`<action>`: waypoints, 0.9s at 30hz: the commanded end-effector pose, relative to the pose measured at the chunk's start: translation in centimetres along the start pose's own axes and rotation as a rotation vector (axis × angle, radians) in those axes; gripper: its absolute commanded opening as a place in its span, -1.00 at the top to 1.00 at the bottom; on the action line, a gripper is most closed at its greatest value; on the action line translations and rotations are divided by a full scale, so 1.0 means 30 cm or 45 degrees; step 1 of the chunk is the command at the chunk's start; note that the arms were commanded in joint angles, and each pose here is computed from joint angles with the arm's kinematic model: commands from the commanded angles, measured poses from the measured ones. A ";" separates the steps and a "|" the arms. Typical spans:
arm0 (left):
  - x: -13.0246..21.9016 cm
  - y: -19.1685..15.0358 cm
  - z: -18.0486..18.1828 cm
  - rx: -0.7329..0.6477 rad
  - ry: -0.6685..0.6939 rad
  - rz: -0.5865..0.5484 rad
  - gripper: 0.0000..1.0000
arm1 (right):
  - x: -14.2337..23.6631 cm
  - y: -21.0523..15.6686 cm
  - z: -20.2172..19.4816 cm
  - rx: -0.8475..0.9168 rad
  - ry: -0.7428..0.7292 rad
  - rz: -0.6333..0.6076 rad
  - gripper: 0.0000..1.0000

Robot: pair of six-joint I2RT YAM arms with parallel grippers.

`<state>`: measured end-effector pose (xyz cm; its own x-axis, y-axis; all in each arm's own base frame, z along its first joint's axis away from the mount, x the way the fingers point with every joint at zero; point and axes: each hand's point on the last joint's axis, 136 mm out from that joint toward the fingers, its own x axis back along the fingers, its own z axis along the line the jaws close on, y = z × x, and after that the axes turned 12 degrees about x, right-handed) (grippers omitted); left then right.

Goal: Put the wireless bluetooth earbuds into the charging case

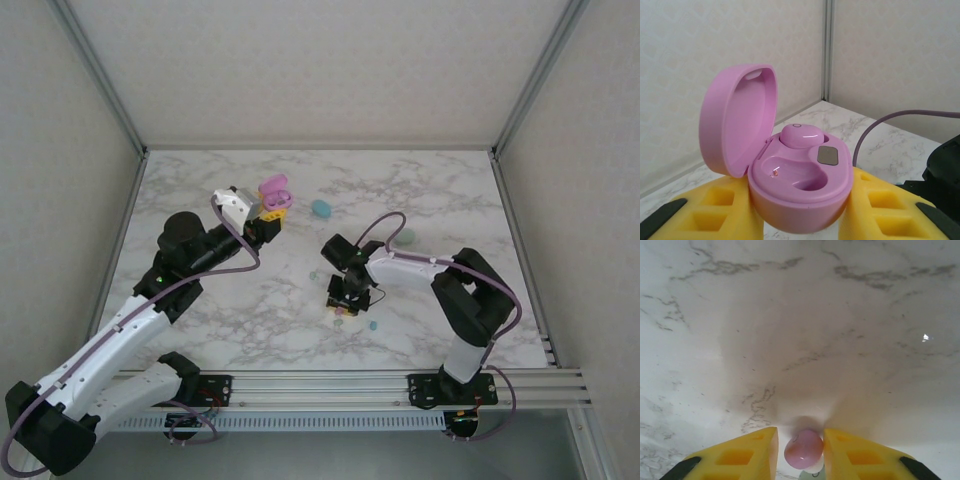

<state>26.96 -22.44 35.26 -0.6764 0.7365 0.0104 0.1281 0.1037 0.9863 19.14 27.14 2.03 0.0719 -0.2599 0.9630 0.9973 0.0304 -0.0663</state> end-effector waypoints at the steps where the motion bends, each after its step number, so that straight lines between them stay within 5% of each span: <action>1: 0.009 0.055 -0.017 -0.013 -0.016 -0.052 0.42 | 0.006 -0.001 -0.011 0.084 -0.094 0.012 0.42; 27: 0.030 0.055 -0.007 -0.014 0.018 -0.066 0.42 | -0.006 -0.018 -0.023 0.402 -0.400 0.110 0.43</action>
<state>26.77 -22.15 35.74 -0.6826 0.7308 -0.0036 0.1151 0.1124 0.9870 18.90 27.47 1.78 0.0980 -0.0137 0.9951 0.9478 0.3061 -0.0891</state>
